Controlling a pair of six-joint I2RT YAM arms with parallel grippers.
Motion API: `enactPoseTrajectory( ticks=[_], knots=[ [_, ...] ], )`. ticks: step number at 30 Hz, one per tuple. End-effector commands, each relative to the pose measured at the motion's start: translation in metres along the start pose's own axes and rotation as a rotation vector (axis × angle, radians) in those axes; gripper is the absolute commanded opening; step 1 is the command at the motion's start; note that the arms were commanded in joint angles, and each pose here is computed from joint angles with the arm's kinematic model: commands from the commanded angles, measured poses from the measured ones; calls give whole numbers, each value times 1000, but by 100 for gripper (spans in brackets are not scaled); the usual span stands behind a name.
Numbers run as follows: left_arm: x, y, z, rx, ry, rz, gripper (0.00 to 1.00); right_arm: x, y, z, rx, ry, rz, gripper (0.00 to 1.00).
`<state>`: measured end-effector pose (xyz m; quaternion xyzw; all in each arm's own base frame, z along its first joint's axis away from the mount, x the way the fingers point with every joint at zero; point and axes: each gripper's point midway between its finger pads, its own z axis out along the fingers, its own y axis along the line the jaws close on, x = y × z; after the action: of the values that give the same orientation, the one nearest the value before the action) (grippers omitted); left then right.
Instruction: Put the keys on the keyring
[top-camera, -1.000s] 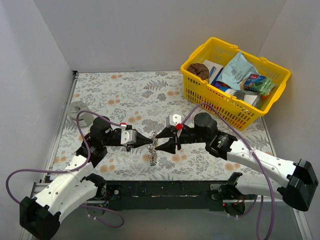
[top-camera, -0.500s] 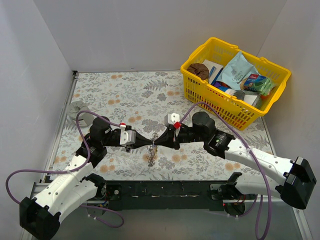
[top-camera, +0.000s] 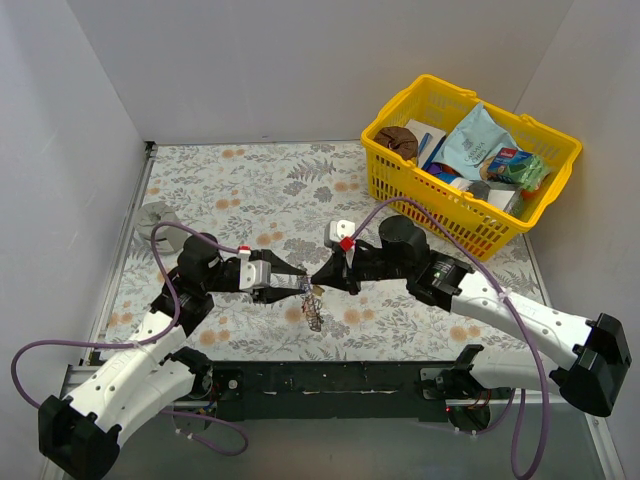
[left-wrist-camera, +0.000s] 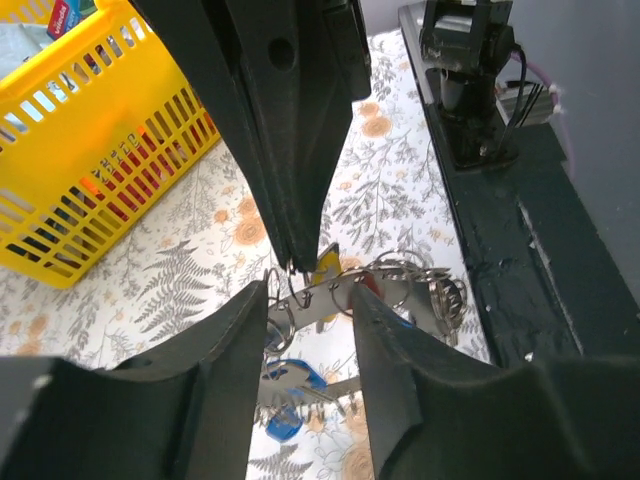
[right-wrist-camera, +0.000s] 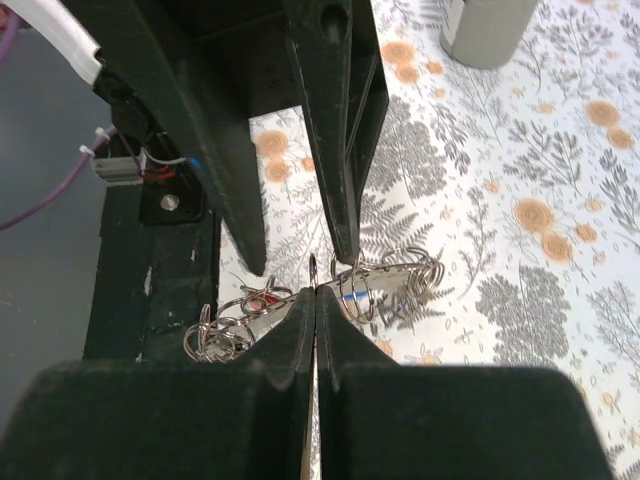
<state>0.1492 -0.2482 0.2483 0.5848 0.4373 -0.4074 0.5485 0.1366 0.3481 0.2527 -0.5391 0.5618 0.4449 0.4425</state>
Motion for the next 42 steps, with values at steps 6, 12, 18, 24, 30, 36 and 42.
enactPoseTrajectory(
  ticks=[6, 12, 18, 24, 30, 36, 42],
  knots=[
    [0, 16, 0, -4, 96, -20, 47, -1, -12, -9, 29, 148, -81, 1],
    [-2, 20, 10, 52, 99, -119, 36, 12, -14, -6, -19, 279, -76, 1],
    [-3, 22, 17, 74, 108, -162, 31, 11, -17, -5, -3, 268, -83, 1],
    [1, 17, 22, 98, 118, -193, 27, 3, -16, -7, 20, 207, -83, 1],
    [4, 10, 30, 115, 119, -201, 26, -2, -16, -7, 31, 169, -86, 1],
    [8, 14, 33, 78, 117, -198, 18, -4, -13, -8, 23, 159, -84, 1],
    [15, 20, 33, 29, 142, -210, 22, -6, -12, -10, 29, 147, -88, 1]
  ],
)
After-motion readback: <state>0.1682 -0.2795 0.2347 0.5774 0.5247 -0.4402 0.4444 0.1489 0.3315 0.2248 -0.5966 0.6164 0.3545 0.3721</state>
